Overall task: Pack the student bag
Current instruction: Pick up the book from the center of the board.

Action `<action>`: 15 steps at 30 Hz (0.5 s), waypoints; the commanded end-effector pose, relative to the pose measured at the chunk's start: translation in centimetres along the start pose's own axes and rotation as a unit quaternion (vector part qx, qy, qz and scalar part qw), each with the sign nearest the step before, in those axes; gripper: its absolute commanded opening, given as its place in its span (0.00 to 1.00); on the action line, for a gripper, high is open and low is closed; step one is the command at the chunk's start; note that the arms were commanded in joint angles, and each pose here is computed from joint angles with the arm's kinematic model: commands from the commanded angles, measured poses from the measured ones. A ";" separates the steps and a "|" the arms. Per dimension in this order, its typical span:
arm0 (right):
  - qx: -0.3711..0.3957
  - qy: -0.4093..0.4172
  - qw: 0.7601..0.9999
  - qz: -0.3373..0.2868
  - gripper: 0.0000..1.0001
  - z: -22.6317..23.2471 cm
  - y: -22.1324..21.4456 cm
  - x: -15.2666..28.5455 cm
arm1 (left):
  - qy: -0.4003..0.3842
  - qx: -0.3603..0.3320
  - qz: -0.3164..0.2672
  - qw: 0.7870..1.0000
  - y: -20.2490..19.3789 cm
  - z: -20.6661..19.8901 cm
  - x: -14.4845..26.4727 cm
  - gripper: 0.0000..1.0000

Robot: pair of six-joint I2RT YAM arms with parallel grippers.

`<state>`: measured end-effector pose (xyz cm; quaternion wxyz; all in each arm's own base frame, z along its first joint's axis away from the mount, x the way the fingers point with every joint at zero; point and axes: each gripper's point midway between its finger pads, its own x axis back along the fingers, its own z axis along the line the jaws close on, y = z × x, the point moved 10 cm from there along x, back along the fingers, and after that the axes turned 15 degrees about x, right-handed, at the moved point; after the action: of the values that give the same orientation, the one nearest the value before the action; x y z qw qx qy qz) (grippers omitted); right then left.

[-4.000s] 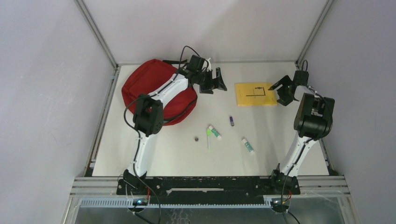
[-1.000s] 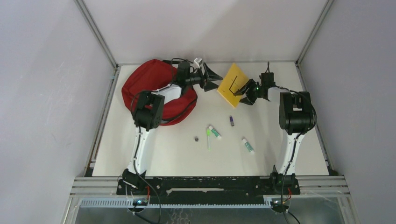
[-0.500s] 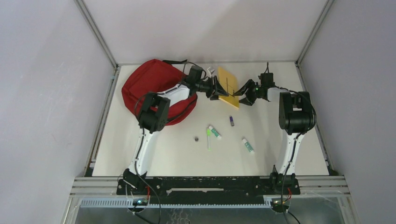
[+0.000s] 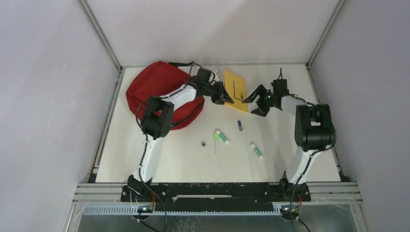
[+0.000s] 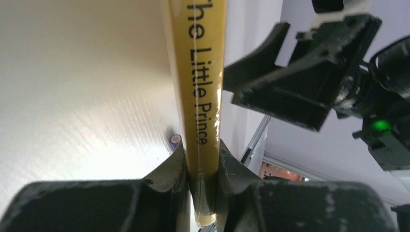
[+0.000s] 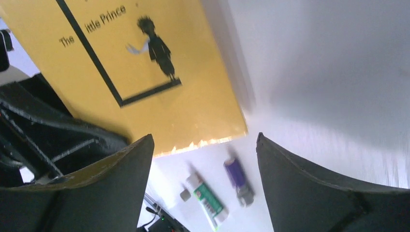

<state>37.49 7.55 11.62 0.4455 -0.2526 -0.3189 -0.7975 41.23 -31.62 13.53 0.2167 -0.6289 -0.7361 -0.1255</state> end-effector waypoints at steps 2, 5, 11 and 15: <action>0.040 0.029 0.995 -0.084 0.89 3.8 0.0 6.5 | -0.096 -0.146 -0.087 0.981 -1.8 -10.6 8.0 0.00; 0.039 0.077 0.989 -0.117 0.91 5.2 -1.0 8.5 | -0.121 -0.164 -0.113 0.972 -3.1 -12.6 10.1 0.00; 0.020 0.210 0.963 -0.165 0.95 7.3 -2.9 11.0 | -0.213 -0.182 -0.151 0.948 -6.2 -15.4 13.8 0.00; 0.058 0.257 0.947 -0.185 0.98 9.1 -4.1 11.2 | -0.266 -0.191 -0.154 0.932 -8.1 -16.2 15.1 0.00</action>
<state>29.92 8.07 20.90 0.3781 -0.0695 -0.2864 -0.8776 36.18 -27.70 30.01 0.0132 -0.5614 -0.8146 -0.1450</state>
